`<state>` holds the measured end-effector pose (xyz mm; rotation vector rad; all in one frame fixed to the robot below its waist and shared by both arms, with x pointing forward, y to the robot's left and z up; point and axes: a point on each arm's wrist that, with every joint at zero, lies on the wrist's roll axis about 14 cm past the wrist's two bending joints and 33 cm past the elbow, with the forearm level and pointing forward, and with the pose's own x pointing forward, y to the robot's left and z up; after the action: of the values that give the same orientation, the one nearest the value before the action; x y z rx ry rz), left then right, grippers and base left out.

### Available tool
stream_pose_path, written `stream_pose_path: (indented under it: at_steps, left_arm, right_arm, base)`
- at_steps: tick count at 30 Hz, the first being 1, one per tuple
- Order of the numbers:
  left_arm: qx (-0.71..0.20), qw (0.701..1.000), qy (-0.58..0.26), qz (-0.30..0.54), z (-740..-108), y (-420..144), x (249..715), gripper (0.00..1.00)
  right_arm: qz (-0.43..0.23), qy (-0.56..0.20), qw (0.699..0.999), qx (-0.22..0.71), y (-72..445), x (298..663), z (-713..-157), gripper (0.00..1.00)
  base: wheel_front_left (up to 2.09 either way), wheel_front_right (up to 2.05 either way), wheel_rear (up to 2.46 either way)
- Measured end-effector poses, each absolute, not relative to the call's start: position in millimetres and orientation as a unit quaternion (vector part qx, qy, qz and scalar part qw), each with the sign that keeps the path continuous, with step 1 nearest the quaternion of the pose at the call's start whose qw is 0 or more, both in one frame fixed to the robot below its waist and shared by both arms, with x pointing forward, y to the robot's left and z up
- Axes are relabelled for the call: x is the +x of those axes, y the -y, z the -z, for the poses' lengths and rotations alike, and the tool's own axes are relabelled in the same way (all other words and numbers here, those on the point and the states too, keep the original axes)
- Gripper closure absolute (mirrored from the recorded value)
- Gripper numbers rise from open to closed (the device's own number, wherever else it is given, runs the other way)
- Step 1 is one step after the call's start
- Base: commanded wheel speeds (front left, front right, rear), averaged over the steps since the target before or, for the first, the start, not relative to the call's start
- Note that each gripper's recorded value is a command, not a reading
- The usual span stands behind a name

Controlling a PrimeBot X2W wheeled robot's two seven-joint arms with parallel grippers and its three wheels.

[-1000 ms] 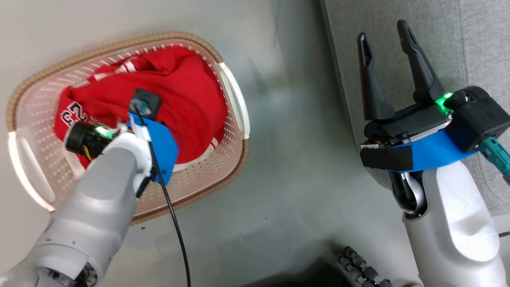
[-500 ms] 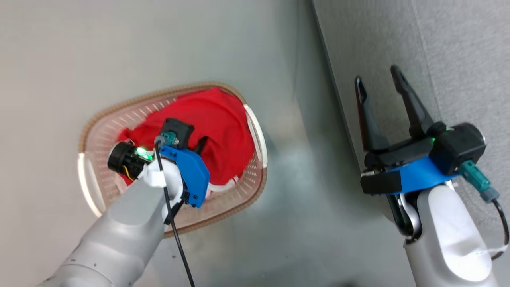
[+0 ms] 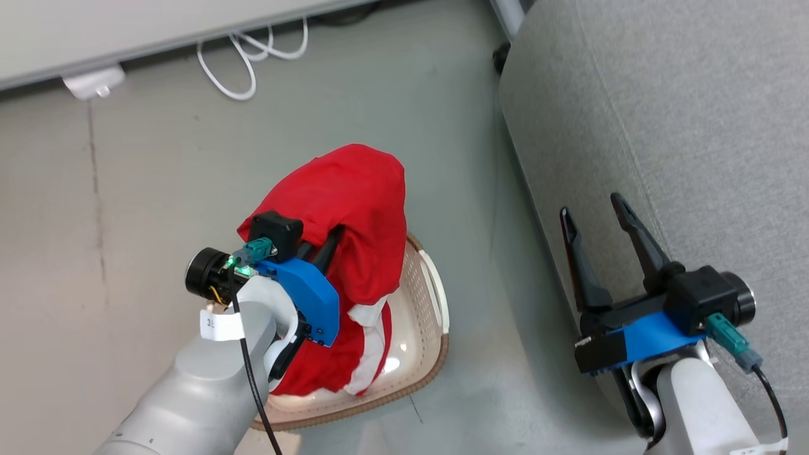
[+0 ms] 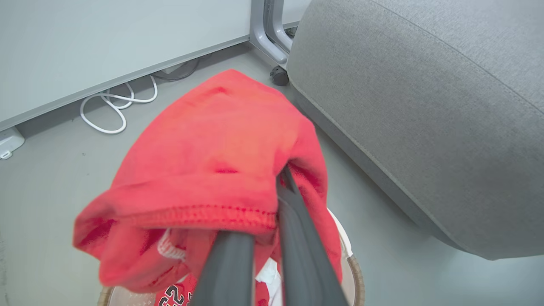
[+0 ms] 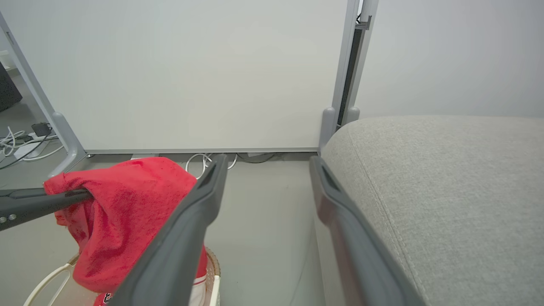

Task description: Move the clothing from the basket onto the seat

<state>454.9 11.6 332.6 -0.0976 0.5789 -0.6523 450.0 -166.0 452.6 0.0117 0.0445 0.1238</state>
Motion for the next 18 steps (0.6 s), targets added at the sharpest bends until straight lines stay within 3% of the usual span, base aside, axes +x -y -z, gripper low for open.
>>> stream_pose_path:
  at_steps: [8,18]
  left_arm:
    - [-0.060,0.933,-0.170,0.312,-420.2,-13.4,473.2,1.00]
    - [-0.054,0.945,-0.060,0.318,-501.8,-12.4,464.4,1.00]
  right_arm:
    - [-0.069,0.005,0.998,0.010,158.8,426.4,-479.7,0.00]
    - [-0.073,0.031,0.997,0.017,154.2,402.1,-501.6,0.00]
  base:
    - [0.00,0.00,0.00]
    - [0.00,0.00,0.00]
